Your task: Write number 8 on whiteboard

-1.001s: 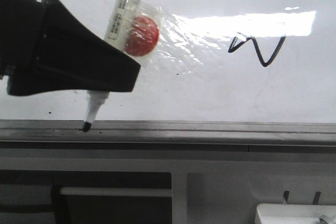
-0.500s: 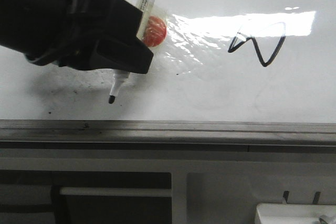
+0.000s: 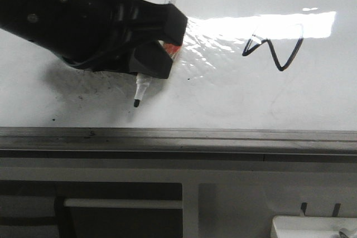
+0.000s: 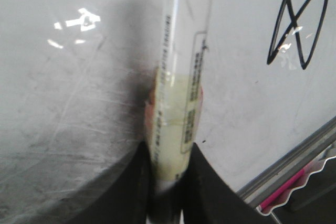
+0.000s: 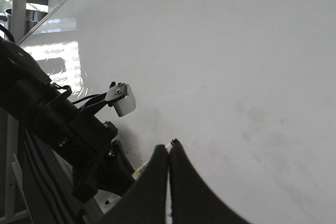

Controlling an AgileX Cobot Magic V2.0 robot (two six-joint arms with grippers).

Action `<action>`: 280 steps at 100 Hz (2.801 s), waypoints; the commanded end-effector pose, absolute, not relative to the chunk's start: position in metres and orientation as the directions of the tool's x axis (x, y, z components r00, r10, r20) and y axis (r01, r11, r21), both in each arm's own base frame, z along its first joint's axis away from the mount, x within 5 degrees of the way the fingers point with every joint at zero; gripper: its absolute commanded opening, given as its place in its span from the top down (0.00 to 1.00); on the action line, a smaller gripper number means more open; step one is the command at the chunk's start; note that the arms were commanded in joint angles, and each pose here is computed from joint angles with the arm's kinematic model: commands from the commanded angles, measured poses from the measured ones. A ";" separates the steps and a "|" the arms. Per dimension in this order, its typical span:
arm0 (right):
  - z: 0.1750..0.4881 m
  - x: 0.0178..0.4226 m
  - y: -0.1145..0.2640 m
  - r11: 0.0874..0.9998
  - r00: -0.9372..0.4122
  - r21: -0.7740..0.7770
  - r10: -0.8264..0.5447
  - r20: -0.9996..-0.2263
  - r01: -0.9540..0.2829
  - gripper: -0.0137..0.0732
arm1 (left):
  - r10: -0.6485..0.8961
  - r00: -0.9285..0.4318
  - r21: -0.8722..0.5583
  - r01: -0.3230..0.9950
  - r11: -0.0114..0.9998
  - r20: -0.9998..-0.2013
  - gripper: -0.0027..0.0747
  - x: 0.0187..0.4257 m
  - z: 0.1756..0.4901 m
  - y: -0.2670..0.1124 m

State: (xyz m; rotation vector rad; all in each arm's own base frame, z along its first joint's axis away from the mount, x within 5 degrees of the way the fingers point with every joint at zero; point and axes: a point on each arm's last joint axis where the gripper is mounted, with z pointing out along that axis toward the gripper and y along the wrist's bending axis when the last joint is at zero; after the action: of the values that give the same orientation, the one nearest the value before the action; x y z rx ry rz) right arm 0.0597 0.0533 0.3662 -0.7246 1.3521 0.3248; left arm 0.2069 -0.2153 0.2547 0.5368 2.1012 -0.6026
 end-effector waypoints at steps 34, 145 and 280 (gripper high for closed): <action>0.382 0.060 0.049 0.786 0.259 -0.265 -0.138 -0.956 -0.559 0.92 | 0.047 -0.570 -0.246 0.426 0.870 -0.820 0.79 0.219 0.261 -0.210; 0.319 0.022 0.037 0.740 0.274 -0.294 -0.154 -0.949 -0.605 0.91 | -0.210 -0.312 -0.368 0.634 0.680 -0.926 0.88 0.082 0.306 -0.087; 0.315 0.019 0.037 0.722 0.268 -0.299 -0.162 -0.950 -0.623 0.92 | -0.075 -0.024 -0.079 0.278 0.957 -0.997 0.99 0.061 0.220 -0.018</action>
State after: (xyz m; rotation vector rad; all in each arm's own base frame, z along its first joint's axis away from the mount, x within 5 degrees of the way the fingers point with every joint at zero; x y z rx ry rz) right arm 0.0179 0.0399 0.3038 -0.8077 1.3221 0.3588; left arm 0.0609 -0.0249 0.2183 0.3006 1.6155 -0.2983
